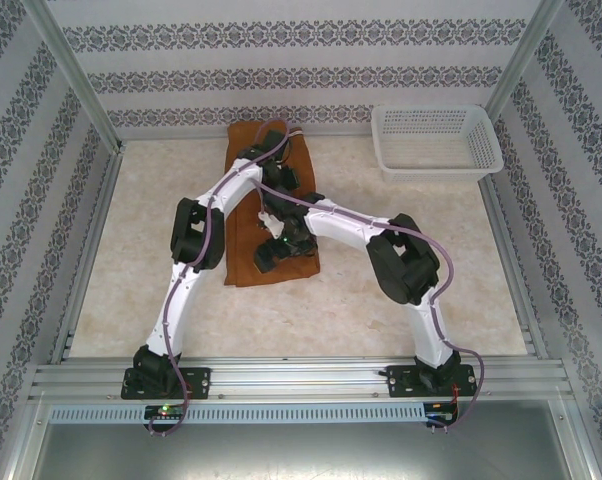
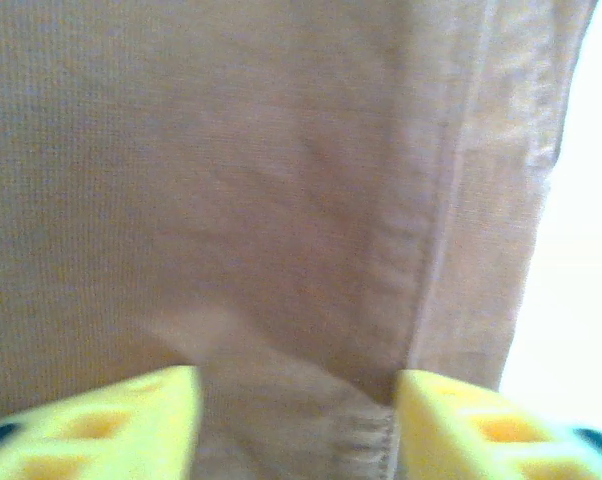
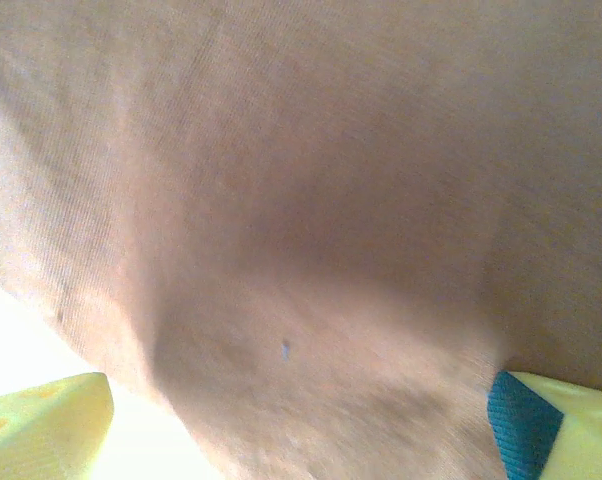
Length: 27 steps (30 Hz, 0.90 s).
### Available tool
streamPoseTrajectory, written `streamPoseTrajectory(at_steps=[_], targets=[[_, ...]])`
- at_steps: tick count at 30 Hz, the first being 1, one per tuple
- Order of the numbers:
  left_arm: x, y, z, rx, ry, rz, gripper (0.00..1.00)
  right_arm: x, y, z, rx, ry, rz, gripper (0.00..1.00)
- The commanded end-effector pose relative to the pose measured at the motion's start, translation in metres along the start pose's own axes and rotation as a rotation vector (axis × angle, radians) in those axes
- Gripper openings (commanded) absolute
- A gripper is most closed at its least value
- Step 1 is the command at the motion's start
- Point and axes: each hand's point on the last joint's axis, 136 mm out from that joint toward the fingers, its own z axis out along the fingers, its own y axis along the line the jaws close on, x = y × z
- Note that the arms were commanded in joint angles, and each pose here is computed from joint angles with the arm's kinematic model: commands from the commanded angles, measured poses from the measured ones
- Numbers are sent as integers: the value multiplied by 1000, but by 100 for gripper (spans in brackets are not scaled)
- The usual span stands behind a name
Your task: Roll up the long pants
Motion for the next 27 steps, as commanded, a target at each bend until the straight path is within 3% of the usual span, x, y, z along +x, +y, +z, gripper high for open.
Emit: streamPoseTrajectory(at_steps=[1,4,7,10,14,20,27], targets=[[-6,8,-50,-62,-44,40,100,-14,2,-53,66,-151,-99,98],[-15,22,-91,-92,-120,24,100,-16,-13,-65,141,-228,-143,98],[-15,36,-129,-135,-196,26,100,-10,-42,-79,366,-213,-272,95],[-3,53,-151,-170,-231,18,100,-6,-47,-85,428,-192,-363,88],[27,75,-163,-192,-196,12,100,14,-34,-75,385,-106,-459,78],[71,99,-166,-154,-153,-55,100,45,-14,-40,438,-1,-578,78],[97,107,-169,-132,-129,-90,100,74,-16,-21,500,70,-656,79]])
